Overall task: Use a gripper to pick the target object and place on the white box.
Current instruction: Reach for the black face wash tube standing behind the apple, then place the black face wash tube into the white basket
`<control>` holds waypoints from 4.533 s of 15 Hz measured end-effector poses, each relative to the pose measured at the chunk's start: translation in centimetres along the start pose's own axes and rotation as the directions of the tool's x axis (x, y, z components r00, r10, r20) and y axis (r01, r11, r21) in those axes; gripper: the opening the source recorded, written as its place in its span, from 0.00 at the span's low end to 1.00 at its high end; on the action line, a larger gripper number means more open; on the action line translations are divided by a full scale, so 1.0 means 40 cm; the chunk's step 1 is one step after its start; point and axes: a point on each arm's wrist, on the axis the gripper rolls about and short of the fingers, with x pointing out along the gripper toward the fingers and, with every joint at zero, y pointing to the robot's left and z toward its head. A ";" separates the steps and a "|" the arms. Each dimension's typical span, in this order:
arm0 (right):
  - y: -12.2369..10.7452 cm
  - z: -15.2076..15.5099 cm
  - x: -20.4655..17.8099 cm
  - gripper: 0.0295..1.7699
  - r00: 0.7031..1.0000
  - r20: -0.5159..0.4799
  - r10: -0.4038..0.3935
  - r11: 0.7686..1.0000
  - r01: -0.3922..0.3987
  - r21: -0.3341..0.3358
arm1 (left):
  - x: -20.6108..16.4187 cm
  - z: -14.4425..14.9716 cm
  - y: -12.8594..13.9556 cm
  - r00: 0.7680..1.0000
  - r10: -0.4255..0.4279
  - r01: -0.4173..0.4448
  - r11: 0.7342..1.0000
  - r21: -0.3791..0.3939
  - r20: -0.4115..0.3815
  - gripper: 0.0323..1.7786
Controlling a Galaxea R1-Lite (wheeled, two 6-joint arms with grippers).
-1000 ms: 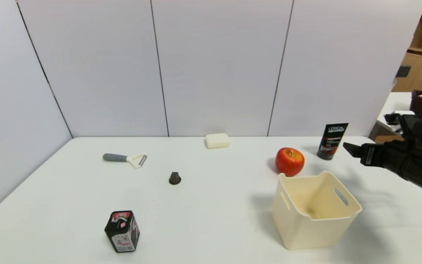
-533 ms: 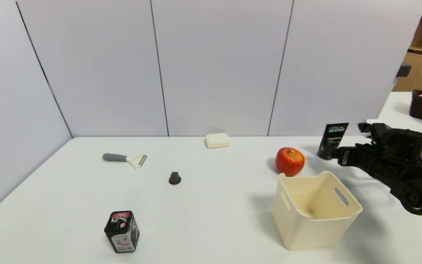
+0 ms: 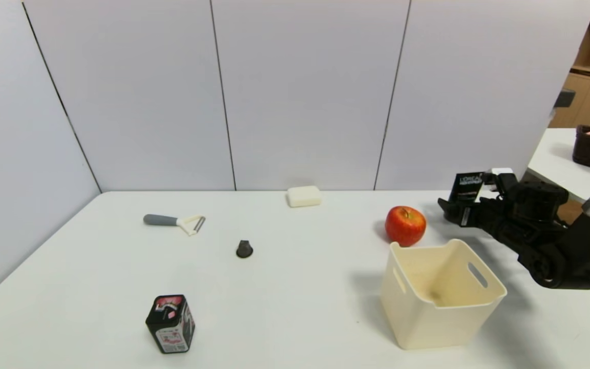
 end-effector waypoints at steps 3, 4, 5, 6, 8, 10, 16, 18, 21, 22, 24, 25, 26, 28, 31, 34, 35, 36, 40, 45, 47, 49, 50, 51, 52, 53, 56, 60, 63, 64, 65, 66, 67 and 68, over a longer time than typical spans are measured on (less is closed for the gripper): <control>0.000 -0.005 0.028 0.97 1.000 0.018 0.000 1.000 0.000 -0.002 | 0.000 0.000 0.000 1.000 0.000 0.000 1.000 0.000 0.000 0.95; 0.000 -0.009 0.036 0.97 1.000 0.018 0.002 1.000 -0.002 -0.003 | 0.000 0.000 0.000 1.000 0.000 0.000 1.000 0.000 0.000 0.95; -0.001 -0.010 0.043 0.97 1.000 0.023 0.002 1.000 -0.002 -0.004 | 0.000 0.000 0.000 1.000 0.000 0.000 1.000 0.000 0.000 0.95; -0.001 -0.011 0.048 0.97 1.000 0.025 0.002 1.000 -0.002 -0.005 | 0.000 0.000 0.000 1.000 0.000 0.000 1.000 0.000 0.000 0.95; -0.001 -0.016 0.055 0.97 1.000 0.024 0.002 1.000 -0.002 -0.006 | 0.000 0.000 0.000 1.000 0.000 0.000 1.000 0.000 0.000 0.95; 0.000 -0.020 0.059 0.97 1.000 0.027 0.004 1.000 -0.004 -0.009 | 0.000 0.000 0.000 1.000 0.000 0.000 1.000 0.000 0.000 0.95; 0.008 -0.023 0.066 0.97 0.999 0.032 0.011 1.000 -0.010 -0.008 | 0.000 0.000 0.000 1.000 0.000 0.000 1.000 0.000 0.000 0.95; 0.008 -0.025 0.069 0.97 0.999 0.033 0.011 1.000 -0.011 -0.009 | 0.000 0.000 0.000 1.000 0.000 0.000 1.000 0.000 0.000 0.95; 0.008 -0.022 0.073 0.87 0.999 0.048 0.010 1.000 -0.010 -0.009 | 0.000 0.000 0.000 1.000 0.000 0.000 1.000 0.000 0.000 0.95; 0.008 -0.022 0.074 0.77 0.999 0.049 0.009 1.000 -0.009 -0.009 | 0.000 0.000 0.000 1.000 0.000 0.000 1.000 0.000 0.000 0.95; 0.007 -0.026 0.074 0.60 0.999 0.046 0.007 1.000 -0.007 -0.010 | 0.000 0.000 0.000 1.000 0.000 0.000 1.000 0.000 0.000 0.95; 0.006 -0.028 0.075 0.53 0.999 0.045 0.007 1.000 -0.006 -0.010 | 0.000 0.000 0.000 1.000 0.000 0.000 1.000 0.000 0.000 0.95; 0.005 -0.028 0.076 0.49 0.999 0.046 0.006 1.000 -0.006 -0.010 | 0.000 0.000 0.000 1.000 0.000 0.000 1.000 0.000 0.000 0.95; 0.002 -0.029 0.076 0.43 0.999 0.047 0.003 1.000 -0.003 -0.010 | 0.000 0.000 0.000 1.000 0.000 0.000 1.000 0.000 0.000 0.95; -0.001 -0.028 0.076 0.43 0.999 0.047 0.000 1.000 0.000 -0.010 | 0.000 0.000 0.000 1.000 0.000 0.000 1.000 0.000 0.000 0.95; -0.002 -0.024 0.074 0.43 0.999 0.050 0.000 1.000 0.001 -0.012 | 0.000 0.000 0.000 1.000 0.000 0.000 1.000 0.000 0.000 0.95; -0.002 -0.021 0.073 0.43 0.999 0.054 0.000 1.000 0.001 -0.012 | 0.000 0.000 0.000 1.000 0.000 0.000 1.000 0.000 0.000 0.95; -0.001 -0.016 0.071 0.43 0.998 0.058 0.001 1.000 0.000 -0.013 | 0.000 0.000 0.000 1.000 0.000 0.000 1.000 0.000 0.000 0.95; 0.000 0.013 0.063 0.43 0.996 0.088 0.001 1.000 0.000 -0.015 | 0.000 0.000 0.000 1.000 0.000 0.000 1.000 0.000 0.000 0.95; -0.004 0.092 0.037 0.43 0.986 0.166 -0.002 1.000 0.005 -0.017 | 0.000 0.000 0.000 1.000 0.000 0.000 1.000 0.000 0.000 0.95; -0.006 0.135 0.015 0.42 0.979 0.203 -0.003 1.000 0.008 -0.020 | 0.000 0.000 0.000 1.000 0.000 0.000 1.000 0.000 0.000 0.95; -0.007 0.182 -0.016 0.42 0.974 0.224 0.008 1.000 -0.003 -0.024 | 0.000 0.000 0.000 1.000 0.000 0.000 1.000 0.000 0.000 0.95; -0.008 0.209 -0.035 0.42 0.971 0.237 0.016 1.000 -0.010 -0.027 | 0.000 0.000 0.000 1.000 0.000 0.000 1.000 0.000 0.000 0.95; -0.008 0.237 -0.057 0.42 0.969 0.247 0.023 0.999 -0.017 -0.030 | 0.000 0.000 0.000 1.000 0.000 0.000 1.000 0.000 0.000 0.95; -0.008 0.267 -0.083 0.42 0.966 0.256 0.030 0.999 -0.023 -0.032 | 0.000 0.000 0.000 1.000 0.000 0.000 1.000 0.000 0.000 0.95; -0.007 0.293 -0.109 0.42 0.964 0.262 0.038 0.999 -0.030 -0.035 | 0.000 0.000 0.000 1.000 0.000 0.000 1.000 0.000 0.000 0.95; 0.007 0.354 -0.193 0.42 0.961 0.265 0.082 0.996 -0.073 -0.046 | 0.000 0.000 0.000 1.000 0.000 0.000 1.000 0.000 0.000 0.95; 0.065 0.374 -0.314 0.42 0.953 0.241 0.185 0.983 -0.174 -0.065 | 0.000 0.000 0.000 1.000 0.000 0.000 1.000 0.000 0.000 0.95; 0.129 0.351 -0.384 0.42 0.936 0.221 0.275 0.961 -0.263 -0.083 | 0.000 0.000 0.000 1.000 0.000 0.000 1.000 0.000 0.000 0.95; 0.149 0.346 -0.401 0.42 0.927 0.219 0.306 0.952 -0.293 -0.090 | 0.000 0.000 0.000 1.000 0.000 0.000 1.000 0.000 0.000 0.95; 0.164 0.344 -0.417 0.42 0.918 0.220 0.329 0.944 -0.315 -0.097 | 0.000 0.000 0.000 1.000 0.000 0.000 1.000 0.000 0.000 0.95; 0.178 0.342 -0.433 0.42 0.908 0.222 0.355 0.935 -0.340 -0.104 | 0.000 0.000 0.000 1.000 0.000 0.000 1.000 0.000 0.000 0.95; 0.192 0.338 -0.449 0.42 0.899 0.222 0.378 0.926 -0.362 -0.110 | 0.000 0.000 0.000 1.000 0.000 0.000 1.000 0.000 0.000 0.95; 0.203 0.332 -0.467 0.42 0.890 0.220 0.400 0.916 -0.384 -0.116 | 0.000 0.000 0.000 1.000 0.000 0.000 1.000 0.000 0.000 0.95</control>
